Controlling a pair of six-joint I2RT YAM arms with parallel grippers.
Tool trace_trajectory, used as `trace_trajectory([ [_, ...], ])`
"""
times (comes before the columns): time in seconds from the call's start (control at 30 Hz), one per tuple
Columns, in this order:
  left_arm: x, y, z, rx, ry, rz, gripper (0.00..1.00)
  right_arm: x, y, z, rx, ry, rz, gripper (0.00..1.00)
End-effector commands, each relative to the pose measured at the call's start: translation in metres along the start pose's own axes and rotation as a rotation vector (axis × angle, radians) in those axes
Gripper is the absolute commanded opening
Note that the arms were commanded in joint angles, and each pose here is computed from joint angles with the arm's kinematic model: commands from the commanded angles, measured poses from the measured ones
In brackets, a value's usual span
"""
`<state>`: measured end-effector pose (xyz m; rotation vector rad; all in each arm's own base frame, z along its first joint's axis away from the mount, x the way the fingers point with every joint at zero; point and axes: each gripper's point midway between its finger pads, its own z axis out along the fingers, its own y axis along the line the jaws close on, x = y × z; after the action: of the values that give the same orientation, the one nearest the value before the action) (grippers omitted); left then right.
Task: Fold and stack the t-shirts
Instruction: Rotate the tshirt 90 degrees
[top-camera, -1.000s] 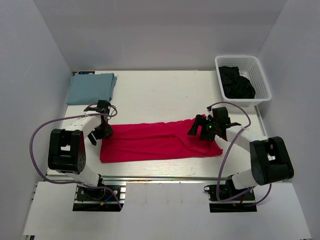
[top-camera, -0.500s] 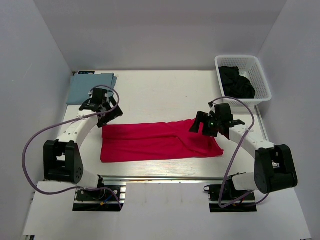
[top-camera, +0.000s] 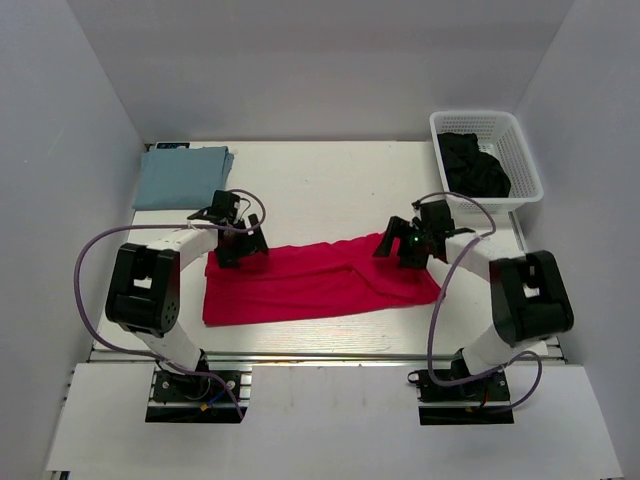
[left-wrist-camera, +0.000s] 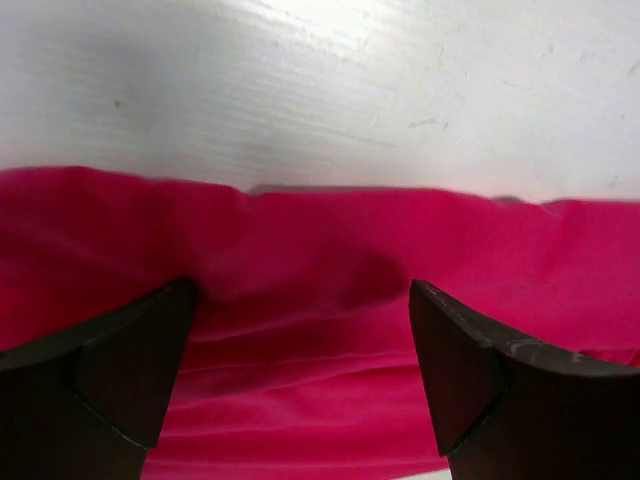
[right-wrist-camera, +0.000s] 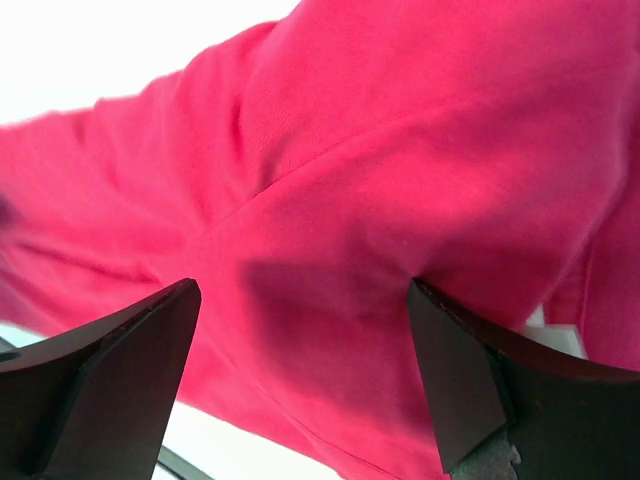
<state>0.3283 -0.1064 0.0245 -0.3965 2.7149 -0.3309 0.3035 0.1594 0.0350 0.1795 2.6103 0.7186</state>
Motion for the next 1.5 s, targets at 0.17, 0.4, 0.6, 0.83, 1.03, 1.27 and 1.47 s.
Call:
trace_trajectory([
  [0.17,0.12,0.019,-0.014,-0.057,0.368,0.021,0.99,-0.06,-0.003,0.079,0.027,0.033,0.011,0.9],
  [0.4,0.18,0.018,-0.032,-0.081,0.592,0.07,0.99,-0.149,0.037,0.168,-0.121,0.074,-0.067,0.9],
  [0.6,0.195,-0.012,-0.05,0.064,0.642,0.173,0.99,-0.212,0.069,0.181,-0.227,-0.084,-0.141,0.9],
  [0.83,0.187,-0.063,-0.064,0.253,0.581,0.32,0.99,-0.241,0.089,0.159,-0.237,-0.176,-0.231,0.9],
  [1.03,0.152,-0.075,-0.073,0.174,0.428,0.404,0.99,-0.257,0.101,0.112,-0.154,-0.232,-0.398,0.9],
  [1.27,0.085,-0.059,-0.071,-0.077,0.167,0.338,0.99,-0.242,0.113,0.054,0.043,-0.257,-0.425,0.9],
  [1.47,0.007,-0.073,-0.09,-0.114,-0.172,0.199,0.99,-0.157,0.103,0.052,0.212,-0.108,-0.4,0.9],
])
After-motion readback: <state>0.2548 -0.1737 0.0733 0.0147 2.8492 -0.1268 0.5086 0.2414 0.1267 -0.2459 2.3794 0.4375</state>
